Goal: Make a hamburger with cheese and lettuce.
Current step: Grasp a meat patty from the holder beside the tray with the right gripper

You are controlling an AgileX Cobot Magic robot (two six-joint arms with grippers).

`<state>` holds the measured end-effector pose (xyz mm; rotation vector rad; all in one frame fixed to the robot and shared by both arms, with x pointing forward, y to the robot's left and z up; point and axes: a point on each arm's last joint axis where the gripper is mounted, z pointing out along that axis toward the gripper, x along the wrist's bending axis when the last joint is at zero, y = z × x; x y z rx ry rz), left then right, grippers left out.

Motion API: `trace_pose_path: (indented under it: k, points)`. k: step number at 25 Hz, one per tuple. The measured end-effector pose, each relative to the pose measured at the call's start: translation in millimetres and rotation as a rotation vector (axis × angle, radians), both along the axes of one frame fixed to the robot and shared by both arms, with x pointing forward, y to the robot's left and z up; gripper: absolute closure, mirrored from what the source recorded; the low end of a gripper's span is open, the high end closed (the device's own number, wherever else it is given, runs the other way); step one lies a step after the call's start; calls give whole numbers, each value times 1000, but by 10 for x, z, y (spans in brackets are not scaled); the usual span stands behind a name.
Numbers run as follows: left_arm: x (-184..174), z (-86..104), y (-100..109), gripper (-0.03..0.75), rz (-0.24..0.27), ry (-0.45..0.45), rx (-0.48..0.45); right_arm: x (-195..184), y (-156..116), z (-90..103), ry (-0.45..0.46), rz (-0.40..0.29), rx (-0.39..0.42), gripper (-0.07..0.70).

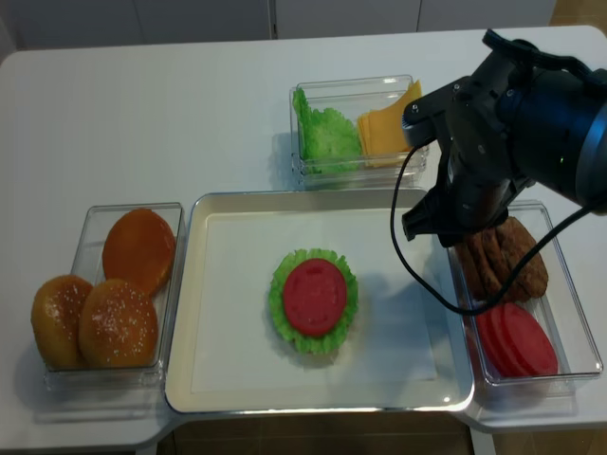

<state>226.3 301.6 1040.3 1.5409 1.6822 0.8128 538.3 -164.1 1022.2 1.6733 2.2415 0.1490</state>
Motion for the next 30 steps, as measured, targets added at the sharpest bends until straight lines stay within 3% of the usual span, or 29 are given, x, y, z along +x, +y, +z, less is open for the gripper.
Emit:
trace_pose_path:
  k: [5,13,21,30]
  points:
    - [0,0,0,283,0,0,0,6,3,-18,4,-1,-3,377]
    - [0,0,0,283,0,0,0,9,10,-12,1,-1,0,493]
    - [0,0,0,283,0,0,0,15,10,11,0,-3,-2,494]
    - [0,0,0,283,0,0,0,50,30,260,-25,-27,19,494]
